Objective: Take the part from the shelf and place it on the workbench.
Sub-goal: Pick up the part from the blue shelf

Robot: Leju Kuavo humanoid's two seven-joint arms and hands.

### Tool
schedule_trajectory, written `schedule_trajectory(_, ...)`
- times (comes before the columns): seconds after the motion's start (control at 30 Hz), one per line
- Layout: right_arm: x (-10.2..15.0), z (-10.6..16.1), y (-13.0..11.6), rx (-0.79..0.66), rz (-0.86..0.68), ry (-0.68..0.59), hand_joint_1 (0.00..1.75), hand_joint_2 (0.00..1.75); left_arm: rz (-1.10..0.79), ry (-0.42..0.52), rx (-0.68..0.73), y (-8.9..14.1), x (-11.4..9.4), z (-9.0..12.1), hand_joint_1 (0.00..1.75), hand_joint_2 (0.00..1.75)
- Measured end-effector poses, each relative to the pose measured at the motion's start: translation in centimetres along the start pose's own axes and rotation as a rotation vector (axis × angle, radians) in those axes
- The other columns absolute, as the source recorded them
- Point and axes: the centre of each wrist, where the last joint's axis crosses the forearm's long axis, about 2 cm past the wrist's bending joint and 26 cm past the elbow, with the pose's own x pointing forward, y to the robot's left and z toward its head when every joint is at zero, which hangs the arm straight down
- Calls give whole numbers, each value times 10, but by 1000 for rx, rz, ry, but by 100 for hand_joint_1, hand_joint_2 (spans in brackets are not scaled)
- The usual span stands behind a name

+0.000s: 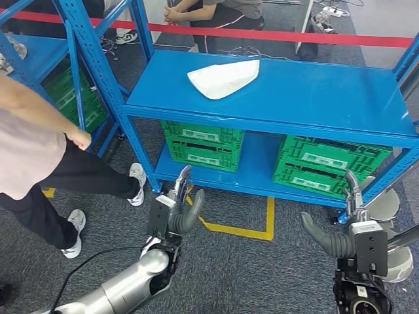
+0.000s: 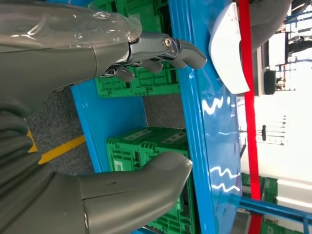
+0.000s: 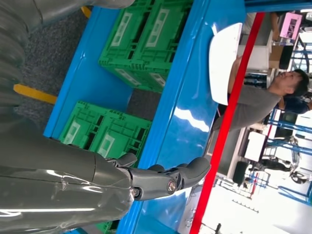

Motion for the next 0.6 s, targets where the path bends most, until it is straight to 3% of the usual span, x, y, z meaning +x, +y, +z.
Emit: schedule_trajectory(0.6,0,0,0,23,-3,-10,0,175,9,-18,3,0,0,0,0,0)
